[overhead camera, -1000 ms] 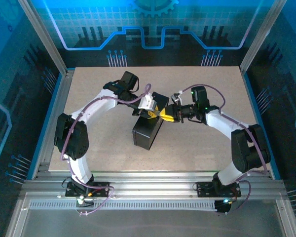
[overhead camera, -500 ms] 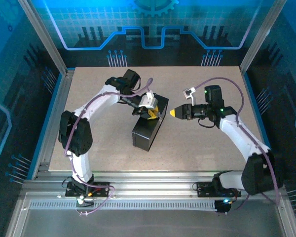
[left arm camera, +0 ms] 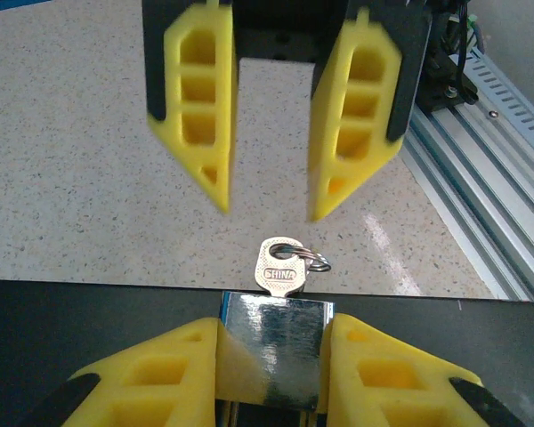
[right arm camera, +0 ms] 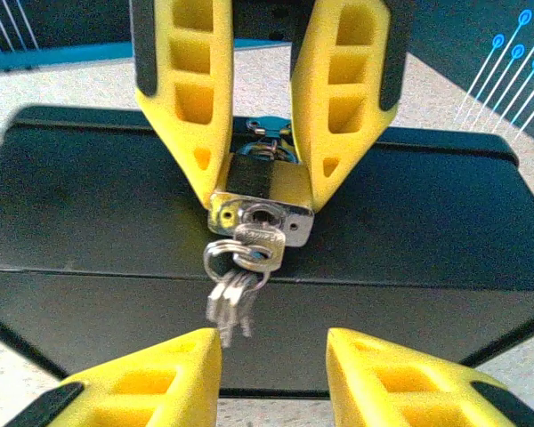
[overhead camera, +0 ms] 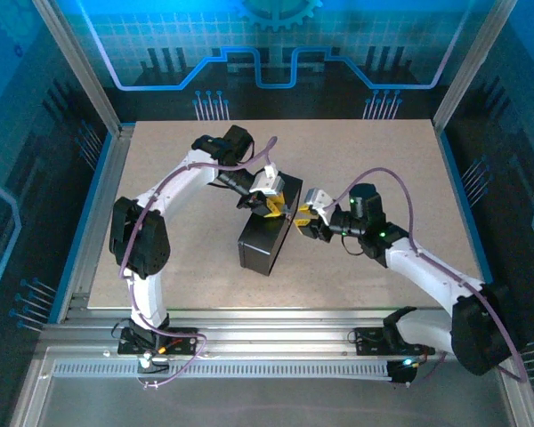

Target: Unlock the padlock with the key

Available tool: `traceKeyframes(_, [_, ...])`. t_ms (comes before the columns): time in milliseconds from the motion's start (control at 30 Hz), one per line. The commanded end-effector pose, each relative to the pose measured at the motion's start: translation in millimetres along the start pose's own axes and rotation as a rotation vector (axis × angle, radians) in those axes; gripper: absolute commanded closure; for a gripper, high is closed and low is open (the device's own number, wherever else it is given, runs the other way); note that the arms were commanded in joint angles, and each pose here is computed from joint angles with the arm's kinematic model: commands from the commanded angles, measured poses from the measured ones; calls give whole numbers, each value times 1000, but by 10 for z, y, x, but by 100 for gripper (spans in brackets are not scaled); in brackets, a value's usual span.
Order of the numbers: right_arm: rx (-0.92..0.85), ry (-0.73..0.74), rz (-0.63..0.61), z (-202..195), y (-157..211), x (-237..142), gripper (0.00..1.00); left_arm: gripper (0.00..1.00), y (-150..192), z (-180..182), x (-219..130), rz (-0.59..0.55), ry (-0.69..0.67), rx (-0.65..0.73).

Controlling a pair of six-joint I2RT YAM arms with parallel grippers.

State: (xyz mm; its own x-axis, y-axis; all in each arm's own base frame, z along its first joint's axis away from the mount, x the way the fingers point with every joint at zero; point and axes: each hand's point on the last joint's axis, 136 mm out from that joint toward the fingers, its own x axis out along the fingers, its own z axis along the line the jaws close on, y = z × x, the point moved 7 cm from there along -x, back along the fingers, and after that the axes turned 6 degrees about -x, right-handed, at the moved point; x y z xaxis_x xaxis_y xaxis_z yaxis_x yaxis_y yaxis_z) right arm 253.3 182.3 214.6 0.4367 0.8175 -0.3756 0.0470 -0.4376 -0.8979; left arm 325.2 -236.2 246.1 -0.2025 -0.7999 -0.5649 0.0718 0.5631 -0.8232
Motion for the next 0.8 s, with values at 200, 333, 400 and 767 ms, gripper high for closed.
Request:
traceKeyframes(200, [-234,116,-64,-147,-298,34,69,93,-208,-16,-107,-106,14,68])
traceKeyframes(333, [-253,91,-66,-111,-354,85,70,93,-208,-5,-101,-109,12,71])
traceKeyframes(400, [-252,78,-60,-90,-349,107,71,93,-212,-7,-101,-111,12,72])
traceKeyframes(767, [-264,54,-57,-37,-395,118,75,93,-214,-9,-112,-115,8,71])
